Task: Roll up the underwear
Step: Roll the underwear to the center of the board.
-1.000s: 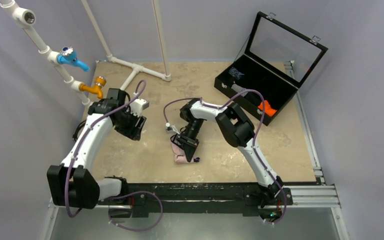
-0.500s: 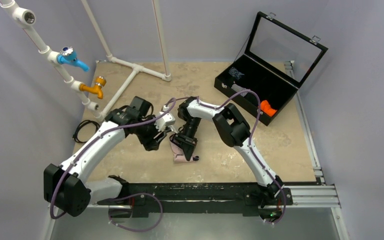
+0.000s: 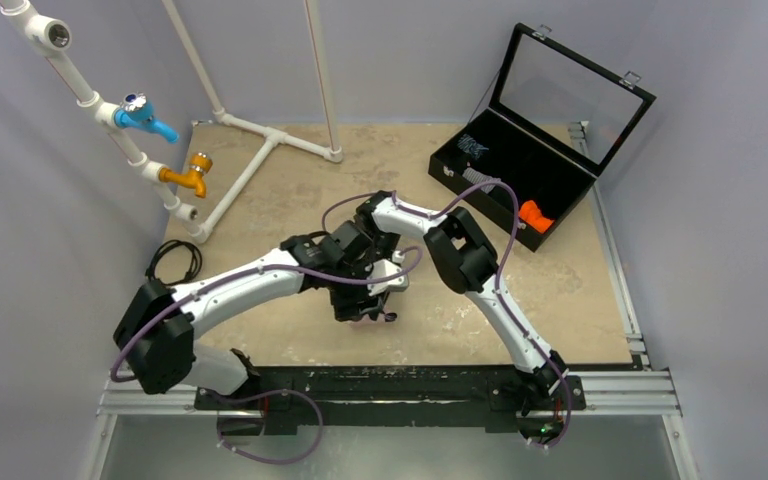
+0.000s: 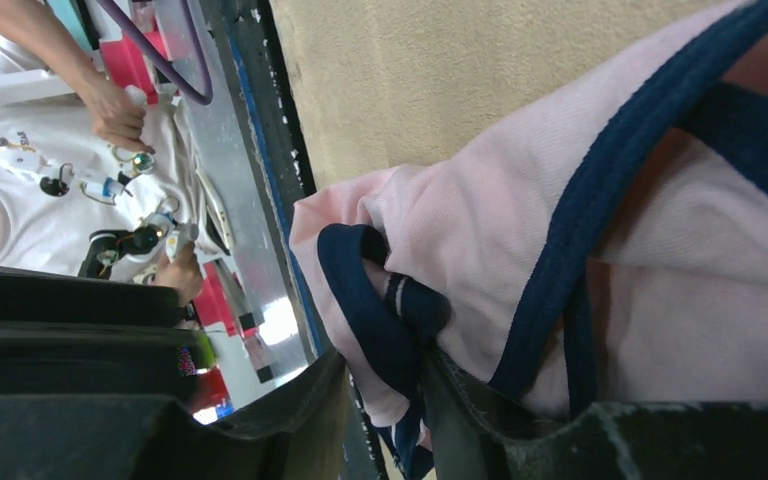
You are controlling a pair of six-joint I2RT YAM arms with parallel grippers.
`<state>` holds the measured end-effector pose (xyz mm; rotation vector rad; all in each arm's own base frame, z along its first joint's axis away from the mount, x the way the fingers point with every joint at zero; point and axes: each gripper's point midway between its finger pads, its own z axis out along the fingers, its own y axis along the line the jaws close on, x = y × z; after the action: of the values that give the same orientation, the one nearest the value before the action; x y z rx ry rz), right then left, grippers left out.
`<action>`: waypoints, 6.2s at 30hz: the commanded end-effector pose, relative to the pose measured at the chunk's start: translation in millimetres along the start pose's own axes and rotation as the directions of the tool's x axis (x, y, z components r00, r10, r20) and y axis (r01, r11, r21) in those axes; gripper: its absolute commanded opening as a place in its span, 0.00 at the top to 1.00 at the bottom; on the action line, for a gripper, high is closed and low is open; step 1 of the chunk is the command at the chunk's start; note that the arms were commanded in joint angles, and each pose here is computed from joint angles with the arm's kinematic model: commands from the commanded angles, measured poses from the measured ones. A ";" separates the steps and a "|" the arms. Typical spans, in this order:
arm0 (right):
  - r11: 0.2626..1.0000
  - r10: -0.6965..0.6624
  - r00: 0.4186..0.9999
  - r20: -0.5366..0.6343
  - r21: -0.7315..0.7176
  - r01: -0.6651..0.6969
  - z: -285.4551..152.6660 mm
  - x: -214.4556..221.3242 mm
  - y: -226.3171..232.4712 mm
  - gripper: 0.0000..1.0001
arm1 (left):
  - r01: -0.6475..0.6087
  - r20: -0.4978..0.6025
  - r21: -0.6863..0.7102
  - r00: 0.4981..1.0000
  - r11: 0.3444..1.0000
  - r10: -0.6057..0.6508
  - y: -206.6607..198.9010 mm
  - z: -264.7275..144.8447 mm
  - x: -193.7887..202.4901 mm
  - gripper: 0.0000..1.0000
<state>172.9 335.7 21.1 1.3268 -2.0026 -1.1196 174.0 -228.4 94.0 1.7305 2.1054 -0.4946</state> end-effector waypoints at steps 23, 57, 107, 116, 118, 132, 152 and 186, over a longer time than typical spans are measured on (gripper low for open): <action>0.988 -0.097 0.995 -0.035 0.116 0.101 13.5 -4.3 -56.9 0.80 | -0.043 -0.094 -0.082 0.995 0.996 0.035 3.4 68.1 -19.6 0.46; 0.970 -0.231 0.937 0.262 0.141 0.200 -60.9 -31.7 -14.9 0.57 | -0.063 -0.212 -0.054 0.976 0.997 0.050 -4.0 79.2 1.6 1.00; 0.962 -0.193 0.913 0.359 0.252 0.105 -64.4 -35.4 -62.5 0.59 | -0.128 -0.247 -0.023 0.962 0.992 0.118 -13.2 77.0 1.8 1.00; 0.920 -0.159 0.886 0.435 0.390 -0.026 -96.7 -27.2 -84.8 0.59 | -0.092 -0.253 0.040 0.962 0.995 0.099 -26.0 73.0 1.7 0.97; 0.915 -0.162 0.885 0.436 0.402 -0.030 -98.7 -27.5 -86.0 0.59 | -0.088 -0.253 0.058 0.962 0.994 0.100 -29.5 73.1 2.4 0.97; 0.874 -0.164 0.888 0.430 0.481 -0.072 -109.3 -12.9 -94.9 0.57 | 0.044 -0.272 0.312 0.961 0.949 0.045 -43.5 79.6 -1.5 1.00; 0.818 -0.078 0.854 0.514 0.522 -0.240 -154.8 60.0 -120.2 0.56 | 0.111 -0.189 0.357 0.981 0.928 -0.044 -18.1 125.4 -64.4 1.00; 0.976 -0.097 0.802 0.590 0.212 -0.038 -178.5 38.8 -52.5 0.33 | 0.166 -0.267 0.423 0.962 0.891 -0.053 -11.5 139.4 -49.7 1.00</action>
<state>300.3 223.0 44.2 1.1993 -2.6042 -1.4037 193.8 -360.9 25.2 1.9610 2.2909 -0.9339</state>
